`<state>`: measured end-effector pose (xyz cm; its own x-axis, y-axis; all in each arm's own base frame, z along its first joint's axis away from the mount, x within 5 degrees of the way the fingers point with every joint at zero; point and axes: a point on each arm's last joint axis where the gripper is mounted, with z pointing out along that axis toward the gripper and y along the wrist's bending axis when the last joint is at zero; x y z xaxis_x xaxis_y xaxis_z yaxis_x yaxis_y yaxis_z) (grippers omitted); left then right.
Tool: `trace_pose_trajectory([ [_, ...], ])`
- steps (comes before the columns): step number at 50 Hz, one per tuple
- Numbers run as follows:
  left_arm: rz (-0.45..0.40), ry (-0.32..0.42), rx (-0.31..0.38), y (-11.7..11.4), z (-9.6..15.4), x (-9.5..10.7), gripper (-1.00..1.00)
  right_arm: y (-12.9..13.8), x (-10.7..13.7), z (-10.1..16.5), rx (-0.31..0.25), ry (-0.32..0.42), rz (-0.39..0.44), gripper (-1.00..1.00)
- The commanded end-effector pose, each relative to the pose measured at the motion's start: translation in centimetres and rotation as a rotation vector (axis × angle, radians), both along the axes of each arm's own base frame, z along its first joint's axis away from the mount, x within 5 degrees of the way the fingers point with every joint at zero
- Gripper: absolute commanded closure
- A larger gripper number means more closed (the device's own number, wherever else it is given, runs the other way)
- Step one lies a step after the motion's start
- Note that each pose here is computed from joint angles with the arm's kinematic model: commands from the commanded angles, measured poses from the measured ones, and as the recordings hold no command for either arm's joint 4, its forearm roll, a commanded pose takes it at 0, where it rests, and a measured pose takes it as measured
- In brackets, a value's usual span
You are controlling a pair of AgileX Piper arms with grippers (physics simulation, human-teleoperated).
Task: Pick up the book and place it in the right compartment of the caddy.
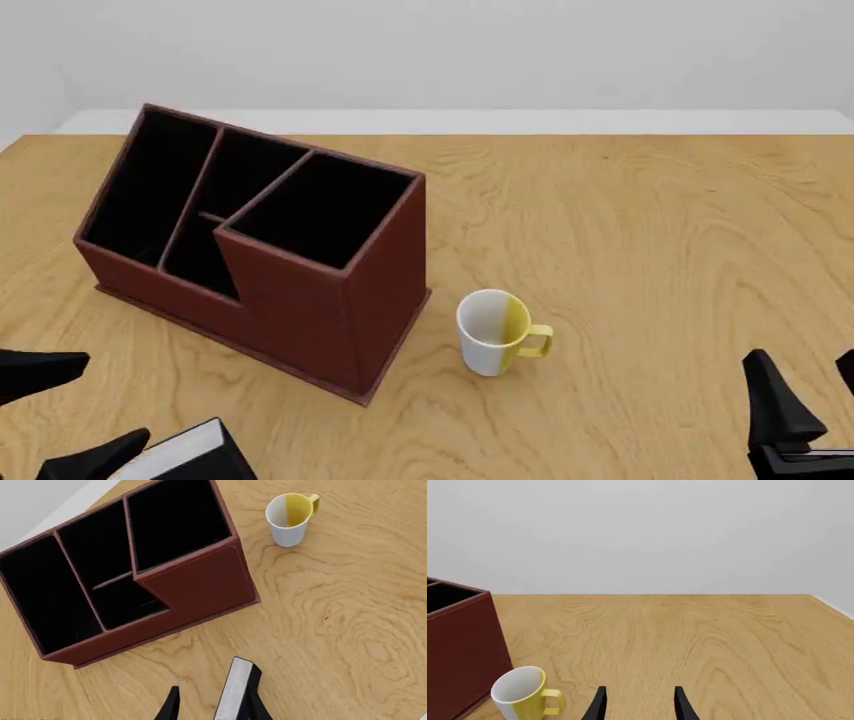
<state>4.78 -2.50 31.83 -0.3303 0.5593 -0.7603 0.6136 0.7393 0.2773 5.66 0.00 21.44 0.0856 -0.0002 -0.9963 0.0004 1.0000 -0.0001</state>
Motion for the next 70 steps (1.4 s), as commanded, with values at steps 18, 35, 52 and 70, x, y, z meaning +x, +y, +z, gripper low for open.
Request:
trace_pose_trajectory([
  [18, -0.024, 0.097, 0.059, -1.1, -3.9, 1.8, -1.00, 0.0, 0.0, 0.0, 0.000, 0.000, 0.000, -1.00],
  [35, -0.012, 0.121, 0.077, -1.6, -5.8, 3.0, -1.00, 0.0, 0.0, 0.0, 0.000, 0.000, 0.000, -1.00],
  [52, -0.011, 0.179, 0.079, -2.0, -8.4, 3.3, -1.00, 0.0, 0.0, 0.0, 0.000, 0.000, 0.000, -1.00],
  [70, 0.004, 0.233, 0.088, -2.3, -11.6, 3.8, -1.00, 0.0, 0.0, 0.0, 0.000, 0.000, 0.000, -1.00],
])
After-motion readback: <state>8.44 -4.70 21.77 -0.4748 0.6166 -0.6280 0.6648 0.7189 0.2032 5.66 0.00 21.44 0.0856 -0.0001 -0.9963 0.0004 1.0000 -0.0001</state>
